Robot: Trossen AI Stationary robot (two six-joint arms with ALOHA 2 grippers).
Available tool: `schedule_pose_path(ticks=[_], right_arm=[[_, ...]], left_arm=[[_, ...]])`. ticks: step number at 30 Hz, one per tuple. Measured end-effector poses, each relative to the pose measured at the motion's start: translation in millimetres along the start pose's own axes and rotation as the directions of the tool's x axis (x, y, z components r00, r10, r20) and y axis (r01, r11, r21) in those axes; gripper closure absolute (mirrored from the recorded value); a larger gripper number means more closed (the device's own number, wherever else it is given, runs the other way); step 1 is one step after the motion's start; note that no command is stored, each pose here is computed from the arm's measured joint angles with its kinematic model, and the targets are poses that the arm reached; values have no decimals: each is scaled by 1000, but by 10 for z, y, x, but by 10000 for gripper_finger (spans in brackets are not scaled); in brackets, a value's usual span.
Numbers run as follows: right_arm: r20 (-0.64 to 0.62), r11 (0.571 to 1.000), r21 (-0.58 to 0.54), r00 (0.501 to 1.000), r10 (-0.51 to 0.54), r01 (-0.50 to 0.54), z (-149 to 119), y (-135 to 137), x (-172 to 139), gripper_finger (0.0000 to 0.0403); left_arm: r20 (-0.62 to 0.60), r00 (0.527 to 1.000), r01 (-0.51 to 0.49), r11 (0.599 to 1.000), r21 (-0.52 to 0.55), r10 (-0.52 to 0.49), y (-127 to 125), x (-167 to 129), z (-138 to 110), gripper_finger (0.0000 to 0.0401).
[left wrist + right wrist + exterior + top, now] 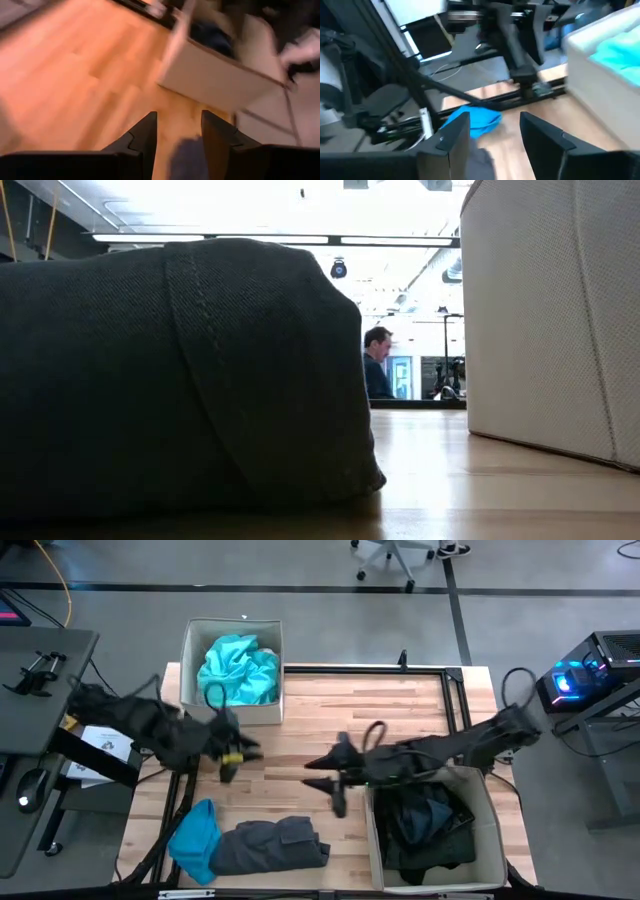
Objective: Sort clothes
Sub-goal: Put the gray pants into the bottom laundry organizer
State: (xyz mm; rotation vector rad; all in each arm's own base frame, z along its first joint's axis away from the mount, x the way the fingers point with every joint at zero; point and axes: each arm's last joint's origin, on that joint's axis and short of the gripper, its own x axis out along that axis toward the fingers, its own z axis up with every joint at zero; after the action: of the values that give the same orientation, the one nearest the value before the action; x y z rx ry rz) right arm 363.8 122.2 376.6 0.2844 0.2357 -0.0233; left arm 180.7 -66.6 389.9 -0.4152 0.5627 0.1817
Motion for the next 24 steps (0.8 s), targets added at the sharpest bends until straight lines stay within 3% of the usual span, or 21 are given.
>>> schedule_pose_path(ticks=[7, 16, 21, 24], right_arm=[[-127, 987, 20, 979, 161, -160, -62, 156, 663, 212], [-425, 975, 129, 877, 221, -183, -549, 358, 1381, 124], [-462, 969, 107, 852, 248, -224, -897, 477, 1697, 84], [-430, 973, 41, 875, 222, -227, -1128, 508, 1811, 81]], left_arm=[[-176, 982, 84, 993, 83, -68, -403, 25, -420, 296], [-312, 950, 38, 990, 134, 6, -455, -298, -856, 296], [-336, 942, 82, 982, 169, -21, -495, -423, -976, 296], [-332, 943, 98, 981, 168, -37, -516, -481, -1024, 296]])
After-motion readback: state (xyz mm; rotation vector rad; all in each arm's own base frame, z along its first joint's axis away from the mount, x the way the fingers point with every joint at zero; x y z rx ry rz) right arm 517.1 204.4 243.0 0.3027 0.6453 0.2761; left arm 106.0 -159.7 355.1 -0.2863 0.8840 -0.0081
